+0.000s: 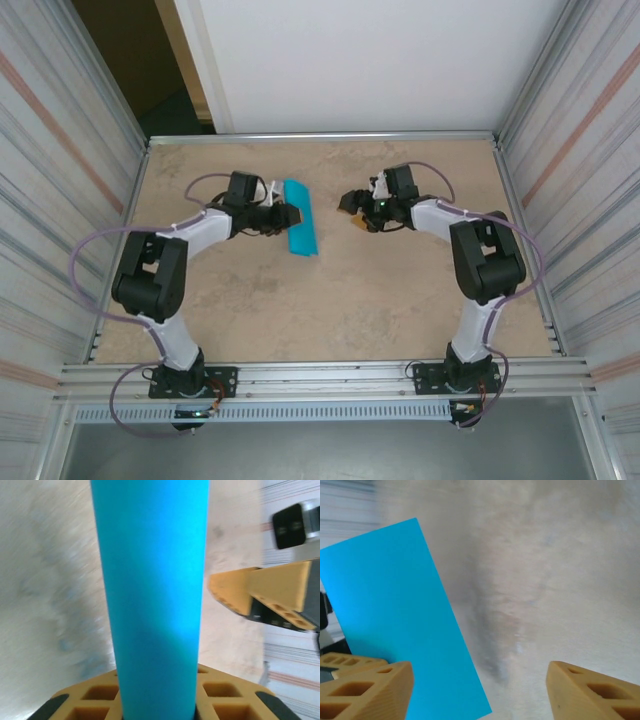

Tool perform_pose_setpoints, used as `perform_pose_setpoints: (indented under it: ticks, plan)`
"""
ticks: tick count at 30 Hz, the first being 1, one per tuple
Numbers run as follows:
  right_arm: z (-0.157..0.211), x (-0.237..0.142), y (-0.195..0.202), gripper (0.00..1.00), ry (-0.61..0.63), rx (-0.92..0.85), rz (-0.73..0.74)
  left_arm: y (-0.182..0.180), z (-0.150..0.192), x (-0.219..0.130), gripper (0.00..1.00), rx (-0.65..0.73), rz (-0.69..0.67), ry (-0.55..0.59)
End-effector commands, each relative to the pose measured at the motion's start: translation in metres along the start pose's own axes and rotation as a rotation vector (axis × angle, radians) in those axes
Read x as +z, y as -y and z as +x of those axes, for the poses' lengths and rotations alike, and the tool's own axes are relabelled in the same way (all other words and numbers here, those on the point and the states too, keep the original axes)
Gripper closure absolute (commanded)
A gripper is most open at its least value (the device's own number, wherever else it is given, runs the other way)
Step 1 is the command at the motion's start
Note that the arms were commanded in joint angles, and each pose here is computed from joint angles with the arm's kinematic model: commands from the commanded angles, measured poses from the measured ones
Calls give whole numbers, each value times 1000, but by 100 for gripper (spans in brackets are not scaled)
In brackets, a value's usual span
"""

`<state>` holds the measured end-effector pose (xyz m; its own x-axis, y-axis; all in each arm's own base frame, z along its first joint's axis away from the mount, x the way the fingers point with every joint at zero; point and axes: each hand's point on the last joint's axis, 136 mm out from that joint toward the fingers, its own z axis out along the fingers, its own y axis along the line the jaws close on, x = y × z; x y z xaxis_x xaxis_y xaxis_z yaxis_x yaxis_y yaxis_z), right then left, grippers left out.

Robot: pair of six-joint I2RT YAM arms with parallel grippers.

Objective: Fold a paper plane with a square sheet of paper (pick it up from the middle)
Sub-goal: First fold in half a square sheet of paper at the center of the table.

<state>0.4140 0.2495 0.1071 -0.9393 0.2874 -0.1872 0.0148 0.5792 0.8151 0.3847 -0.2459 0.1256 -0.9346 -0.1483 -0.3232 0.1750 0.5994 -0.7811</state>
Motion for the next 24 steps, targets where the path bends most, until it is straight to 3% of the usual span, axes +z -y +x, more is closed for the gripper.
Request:
perform_pose_setpoints:
  ticks: [1, 5, 14, 24]
  plan:
    - [0, -25, -49, 21, -3, -133, -163, 53, -11, -19, 72, 68, 192, 12]
    - [-4, -37, -76, 13, -15, -182, -243, 82, -17, -30, 72, 66, 295, 6]
    - [4, -31, -113, 12, -109, -212, -352, 121, -24, -44, 72, 48, 456, -17]
    - [12, -31, -130, 16, -171, -230, -406, 106, -21, -33, 73, 8, 404, -46]
